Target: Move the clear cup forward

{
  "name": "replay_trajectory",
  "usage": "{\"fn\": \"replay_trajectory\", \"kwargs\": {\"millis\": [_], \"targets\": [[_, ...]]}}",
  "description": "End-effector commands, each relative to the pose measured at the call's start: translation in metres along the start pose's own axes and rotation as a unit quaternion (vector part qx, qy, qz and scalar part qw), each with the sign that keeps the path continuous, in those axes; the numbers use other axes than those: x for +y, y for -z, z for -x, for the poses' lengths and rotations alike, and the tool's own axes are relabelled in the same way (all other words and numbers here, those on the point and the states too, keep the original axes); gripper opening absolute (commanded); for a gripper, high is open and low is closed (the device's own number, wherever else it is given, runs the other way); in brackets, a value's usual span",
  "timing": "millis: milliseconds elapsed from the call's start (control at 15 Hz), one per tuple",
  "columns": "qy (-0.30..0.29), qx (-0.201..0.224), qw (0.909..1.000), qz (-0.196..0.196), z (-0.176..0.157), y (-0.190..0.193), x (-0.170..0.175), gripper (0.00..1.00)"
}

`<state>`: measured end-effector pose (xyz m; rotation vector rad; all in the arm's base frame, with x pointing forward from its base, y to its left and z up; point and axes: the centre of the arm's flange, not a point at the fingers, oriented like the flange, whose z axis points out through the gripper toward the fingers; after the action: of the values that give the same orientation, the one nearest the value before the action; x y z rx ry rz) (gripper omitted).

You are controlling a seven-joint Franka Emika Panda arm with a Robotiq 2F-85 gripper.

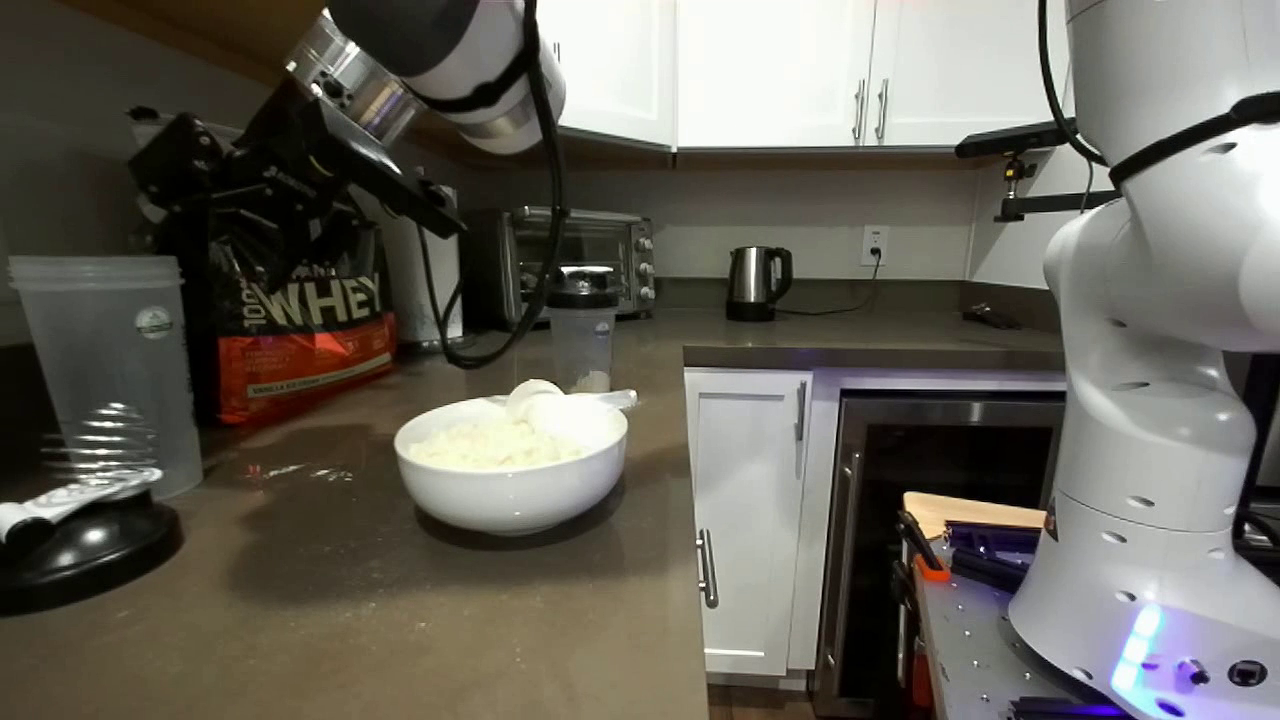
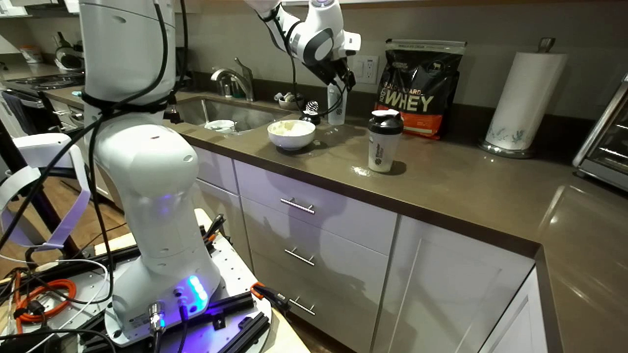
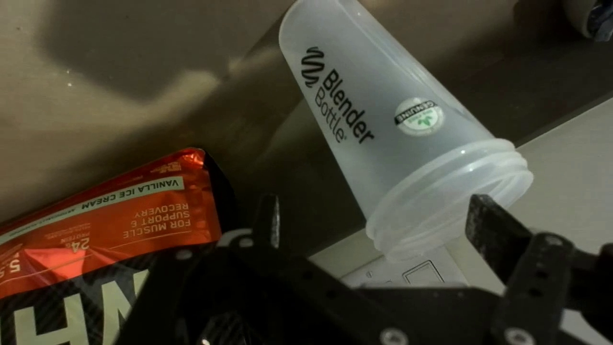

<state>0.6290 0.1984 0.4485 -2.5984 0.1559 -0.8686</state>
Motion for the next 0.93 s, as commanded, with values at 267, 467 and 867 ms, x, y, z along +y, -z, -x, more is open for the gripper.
{"fn": "replay_trajectory", "kwargs": {"millis": [267,467,867], "targets": [[-0.009,0.015,0.9999,0.002,-0.01,-0.015,-0.009,1.0],[-0.01,0.016,0.9998,0.001,-0.012,-0.02,-0.011,1.0],[-0.004,0.011,0.9998,0.018,-0.008,-0.031,-0.015,1.0]]}}
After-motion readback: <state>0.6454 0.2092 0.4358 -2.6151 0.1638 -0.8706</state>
